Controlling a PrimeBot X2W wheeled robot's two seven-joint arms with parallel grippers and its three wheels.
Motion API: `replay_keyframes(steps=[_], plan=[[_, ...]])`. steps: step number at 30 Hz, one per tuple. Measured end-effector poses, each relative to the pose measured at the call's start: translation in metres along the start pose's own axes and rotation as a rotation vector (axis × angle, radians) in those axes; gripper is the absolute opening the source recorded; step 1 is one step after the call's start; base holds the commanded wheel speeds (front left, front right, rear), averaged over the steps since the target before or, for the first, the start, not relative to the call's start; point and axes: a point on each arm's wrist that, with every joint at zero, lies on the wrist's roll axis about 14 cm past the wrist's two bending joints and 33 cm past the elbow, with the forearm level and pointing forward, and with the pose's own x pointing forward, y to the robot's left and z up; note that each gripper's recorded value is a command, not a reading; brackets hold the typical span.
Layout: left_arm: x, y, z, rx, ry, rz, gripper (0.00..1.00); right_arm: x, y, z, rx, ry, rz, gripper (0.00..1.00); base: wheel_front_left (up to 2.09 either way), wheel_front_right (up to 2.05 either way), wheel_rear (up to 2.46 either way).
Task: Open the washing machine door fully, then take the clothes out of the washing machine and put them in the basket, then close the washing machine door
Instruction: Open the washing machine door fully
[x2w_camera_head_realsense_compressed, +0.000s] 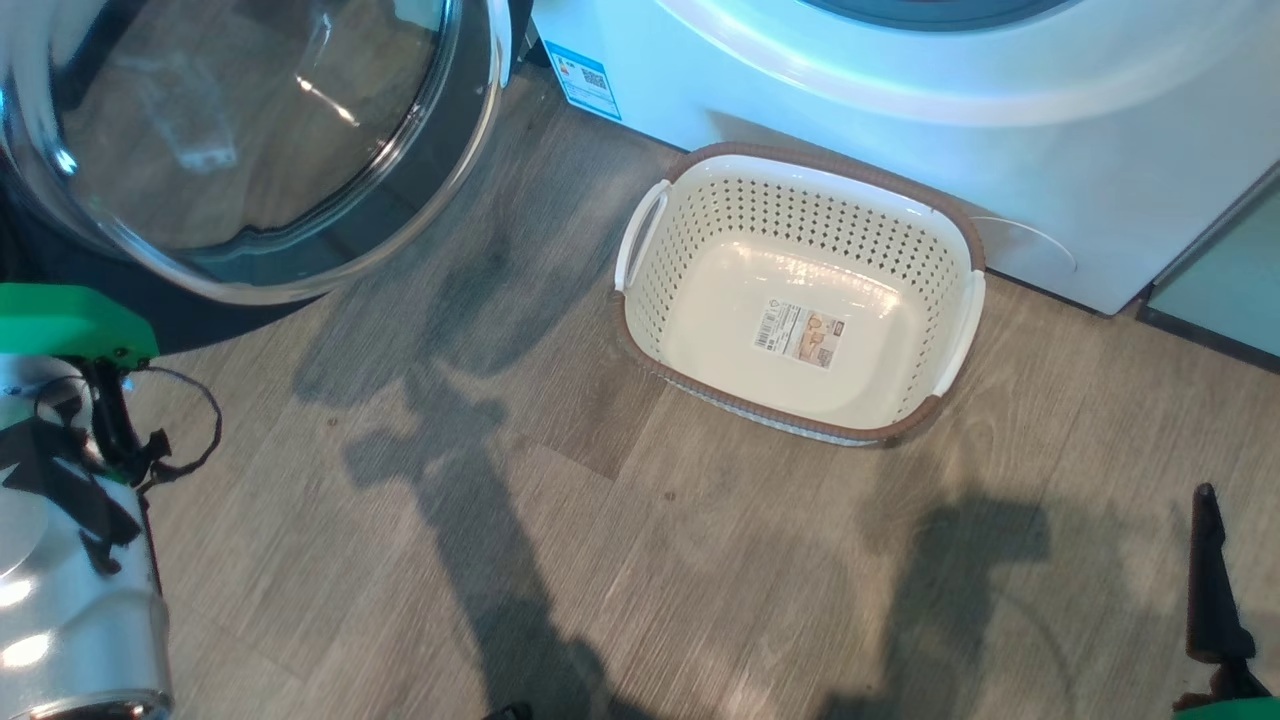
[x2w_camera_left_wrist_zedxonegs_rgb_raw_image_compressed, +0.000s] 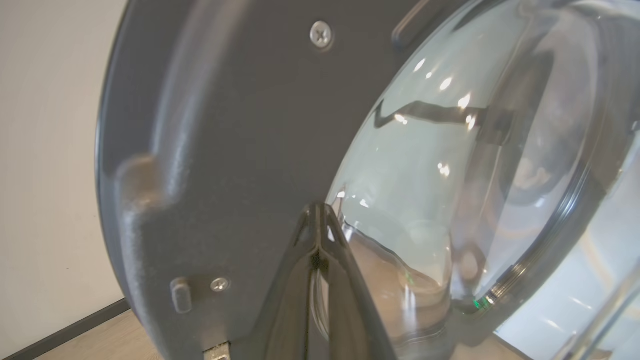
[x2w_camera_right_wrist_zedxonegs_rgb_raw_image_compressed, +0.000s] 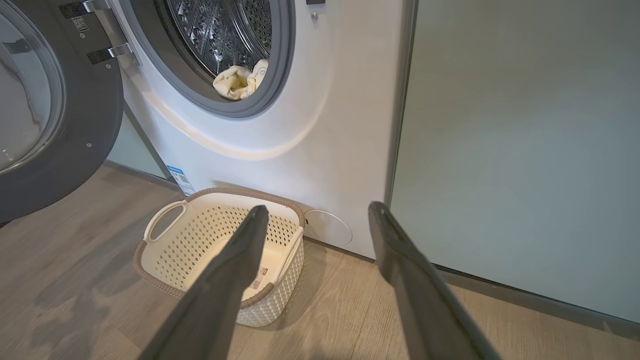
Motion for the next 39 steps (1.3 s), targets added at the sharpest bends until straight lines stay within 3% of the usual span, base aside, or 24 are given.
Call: replay_keyframes(steps=[11,23,31,39], plan=[[0.000,0.005,0.013,-0.005,-0.044,0.001,0.00,0.002,-0.002,0.010,-0.005,-0.030,-0.010,1.00,0.00,0.00,0.00],[-0.047,0.009,0.017,-0.026,-0.093,-0.023,0.00,-0.001,-0.002,0.029,0.000,-0.083,-0.036,1.00,0.00,0.00,0.00],[-0.085,-0.045,0.038,-0.032,-0.169,-0.231,0.00,-0.016,-0.010,0.043,-0.010,-0.115,-0.077,1.00,0.00,0.00,0.00],[-0.130,-0.126,0.039,-0.143,-0.150,-0.470,0.00,-0.033,-0.019,0.053,-0.017,-0.138,-0.123,1.00,0.00,0.00,0.00]])
